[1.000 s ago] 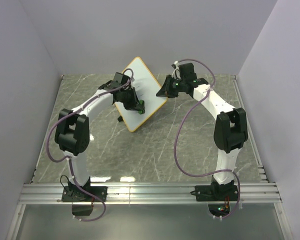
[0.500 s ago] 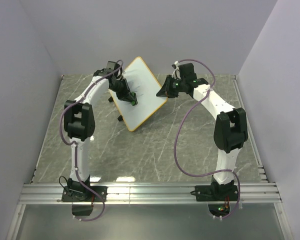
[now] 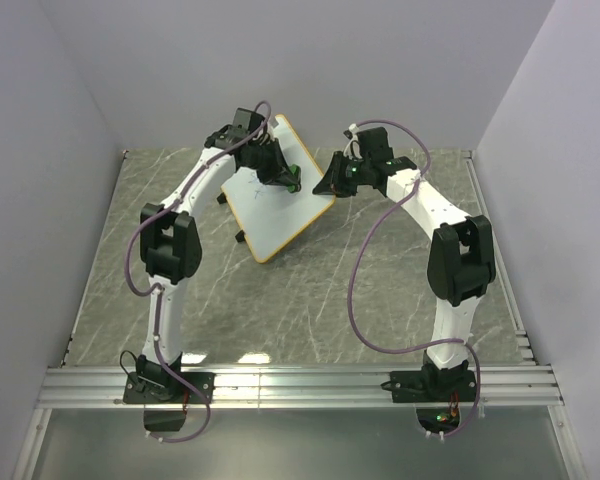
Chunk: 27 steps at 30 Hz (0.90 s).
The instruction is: Erase the whiteboard
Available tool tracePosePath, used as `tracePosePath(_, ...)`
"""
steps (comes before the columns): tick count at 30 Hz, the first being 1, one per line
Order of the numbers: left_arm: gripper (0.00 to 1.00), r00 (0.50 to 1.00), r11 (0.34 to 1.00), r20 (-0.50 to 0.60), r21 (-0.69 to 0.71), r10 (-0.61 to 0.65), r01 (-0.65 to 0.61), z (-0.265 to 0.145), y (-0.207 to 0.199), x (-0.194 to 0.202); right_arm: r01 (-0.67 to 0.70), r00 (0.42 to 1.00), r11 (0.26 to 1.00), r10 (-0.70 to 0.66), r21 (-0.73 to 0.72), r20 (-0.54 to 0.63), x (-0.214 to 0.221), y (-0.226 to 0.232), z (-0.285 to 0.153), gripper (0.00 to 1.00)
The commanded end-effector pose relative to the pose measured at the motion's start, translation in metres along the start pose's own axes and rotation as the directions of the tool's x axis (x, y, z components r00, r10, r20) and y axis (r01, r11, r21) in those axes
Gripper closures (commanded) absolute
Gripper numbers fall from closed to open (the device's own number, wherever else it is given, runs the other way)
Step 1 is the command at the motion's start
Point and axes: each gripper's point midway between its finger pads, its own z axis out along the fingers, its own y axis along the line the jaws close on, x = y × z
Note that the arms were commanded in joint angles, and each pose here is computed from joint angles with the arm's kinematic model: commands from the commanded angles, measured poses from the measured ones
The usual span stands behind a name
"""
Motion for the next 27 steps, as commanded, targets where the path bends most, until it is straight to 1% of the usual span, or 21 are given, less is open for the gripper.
tracePosePath(1,1.0,0.996,1.0,-0.093,0.006,0.018,-0.018,0.047,0.0,0.041,-0.034,0.982,0.993,0.055,0.117,-0.179,0.059,-0.02,0.014,1.0)
tracePosePath(2,1.0,0.995,0.999,-0.101,-0.033,-0.001,-0.002,0.047,0.011,0.044,-0.036,0.982,0.992,0.057,0.117,-0.181,0.059,-0.02,0.015,1.0)
tracePosePath(4,1.0,0.994,0.997,-0.106,-0.069,-0.038,0.031,0.05,0.027,0.044,-0.037,0.982,0.992,0.058,0.118,-0.182,0.059,-0.02,0.015,1.0)
tracePosePath(5,1.0,0.993,0.994,-0.104,-0.099,-0.064,0.054,0.05,0.043,0.043,-0.035,0.982,0.992,0.056,0.117,-0.182,0.059,-0.02,0.014,1.0)
tracePosePath(7,1.0,0.992,0.988,-0.092,-0.136,-0.086,0.073,0.049,0.063,0.04,-0.032,0.982,0.992,0.054,0.119,-0.182,0.059,-0.02,0.014,1.0)
tracePosePath(8,1.0,0.992,0.981,-0.071,-0.175,-0.101,0.087,0.046,0.081,0.033,-0.032,0.982,0.992,0.053,0.121,-0.18,0.058,-0.02,0.013,1.0)
tracePosePath(10,1.0,0.989,0.965,-0.068,-0.237,-0.13,0.111,0.042,0.11,0.035,-0.028,0.983,0.992,0.049,0.122,-0.178,0.058,-0.02,0.012,1.0)
tracePosePath(11,1.0,0.983,0.95,-0.055,-0.274,-0.173,0.152,0.035,0.134,0.032,-0.026,0.983,0.992,0.048,0.124,-0.178,0.059,-0.02,0.011,1.0)
tracePosePath(13,1.0,0.974,0.926,-0.037,-0.319,-0.225,0.202,0.028,0.162,0.031,-0.024,0.983,0.992,0.046,0.125,-0.18,0.06,-0.02,0.011,1.0)
tracePosePath(14,1.0,0.962,0.906,-0.021,-0.344,-0.272,0.249,0.02,0.185,0.03,-0.023,0.983,0.992,0.045,0.123,-0.178,0.06,-0.02,0.01,1.0)
tracePosePath(17,1.0,0.944,0.878,0.003,-0.365,-0.331,0.309,0.012,0.215,0.027,-0.019,0.983,0.992,0.042,0.127,-0.176,0.059,-0.02,0.009,1.0)
tracePosePath(19,1.0,0.939,0.871,-0.005,-0.374,-0.345,0.318,0.013,0.224,0.029,-0.019,0.984,0.991,0.042,0.129,-0.176,0.059,-0.02,0.008,1.0)
tracePosePath(22,1.0,0.938,0.88,-0.022,-0.354,-0.347,0.317,0.018,0.22,0.027,-0.019,0.984,0.991,0.042,0.13,-0.176,0.059,-0.02,0.009,1.0)
tracePosePath(25,1.0,0.945,0.898,-0.031,-0.324,-0.326,0.299,0.021,0.207,0.024,-0.021,0.984,0.991,0.044,0.13,-0.173,0.057,-0.02,0.009,1.0)
tracePosePath(27,1.0,0.957,0.918,-0.032,-0.292,-0.288,0.267,0.024,0.189,0.019,-0.022,0.983,0.991,0.046,0.132,-0.176,0.058,-0.021,0.009,1.0)
